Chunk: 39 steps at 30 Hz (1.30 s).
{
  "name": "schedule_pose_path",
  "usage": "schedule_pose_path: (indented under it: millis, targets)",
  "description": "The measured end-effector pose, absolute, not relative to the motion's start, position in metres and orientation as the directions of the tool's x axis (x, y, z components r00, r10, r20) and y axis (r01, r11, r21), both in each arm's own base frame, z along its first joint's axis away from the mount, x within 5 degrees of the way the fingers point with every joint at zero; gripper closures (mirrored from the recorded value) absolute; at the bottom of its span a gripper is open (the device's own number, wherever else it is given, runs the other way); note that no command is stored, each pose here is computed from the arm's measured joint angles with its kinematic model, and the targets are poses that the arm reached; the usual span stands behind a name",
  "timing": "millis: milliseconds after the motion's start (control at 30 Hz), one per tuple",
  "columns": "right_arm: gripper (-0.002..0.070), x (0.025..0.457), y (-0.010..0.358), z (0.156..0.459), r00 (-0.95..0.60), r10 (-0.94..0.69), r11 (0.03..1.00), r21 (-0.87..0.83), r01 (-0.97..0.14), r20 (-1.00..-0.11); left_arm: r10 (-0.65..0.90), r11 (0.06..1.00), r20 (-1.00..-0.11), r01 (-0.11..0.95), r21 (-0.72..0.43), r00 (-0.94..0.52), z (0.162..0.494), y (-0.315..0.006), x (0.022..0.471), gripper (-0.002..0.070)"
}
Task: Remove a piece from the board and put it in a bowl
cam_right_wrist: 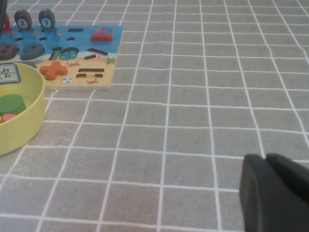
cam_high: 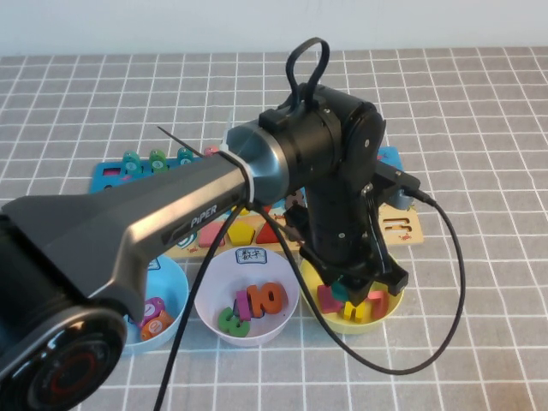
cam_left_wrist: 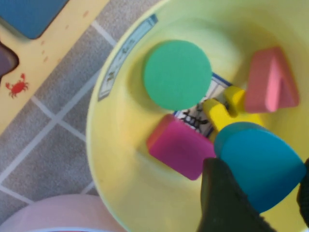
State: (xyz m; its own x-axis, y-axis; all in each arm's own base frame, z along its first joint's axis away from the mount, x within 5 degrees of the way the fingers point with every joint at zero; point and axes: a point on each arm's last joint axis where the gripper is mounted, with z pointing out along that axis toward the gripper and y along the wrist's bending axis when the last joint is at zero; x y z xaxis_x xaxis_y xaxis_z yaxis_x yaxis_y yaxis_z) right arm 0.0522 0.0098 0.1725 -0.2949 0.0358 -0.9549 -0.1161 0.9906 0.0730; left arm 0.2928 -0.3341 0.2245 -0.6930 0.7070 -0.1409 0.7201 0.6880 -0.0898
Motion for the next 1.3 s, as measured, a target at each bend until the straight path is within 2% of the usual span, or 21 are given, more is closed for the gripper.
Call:
schedule_pose_path:
  millis: [167,333,600,733,900,1033,1200,1300]
  targets:
    - [0.0694,0.052,0.01,0.172,-0.295,0.036,0.991,0.073,-0.116,-0.955,0.71,0.694,-0.132,0.719,-0.034,-0.692,0.22,-0.331,0.297,0.04]
    - [0.0694,0.052,0.01,0.172,-0.295,0.036,0.991,0.073,-0.116,-0.955,0.68,0.725,-0.131,0.688,-0.031,-0.722,0.22,-0.329,0.3,0.04]
    - [0.0694,0.052,0.01,0.172,-0.295,0.036,0.991,0.073,-0.116,-0.955,0.691,0.715,-0.122,0.698,-0.032,-0.713,0.215,-0.33,0.301,0.0394]
    - [0.0694,0.052,0.01,0.172,-0.295,0.036,0.991,0.073,-0.116,-0.955,0.686,0.72,-0.111,0.693,-0.035,-0.719,0.21,-0.329,0.304,0.0351]
    - [0.0694,0.052,0.01,0.172,-0.295,0.036,0.991,0.073,-0.116,-0.955,0.682,0.723,-0.11,0.689,-0.048,-0.723,0.21,-0.329,0.304,0.0246]
    - [0.0694,0.052,0.01,0.172,-0.295,0.036,0.991,0.073,-0.116,-0.955,0.68,0.724,-0.112,0.687,-0.055,-0.725,0.211,-0.33,0.303,0.0227]
    - [0.0694,0.052,0.01,0.172,-0.295,0.036,0.991,0.073,-0.116,-0.955,0.677,0.718,-0.177,0.694,-0.058,-0.715,0.24,-0.325,0.299,0.0237]
    - [0.0694,0.052,0.01,0.172,-0.295,0.036,0.991,0.073,-0.116,-0.955,0.691,0.694,-0.257,0.72,-0.026,-0.676,0.274,-0.315,0.294,0.0314]
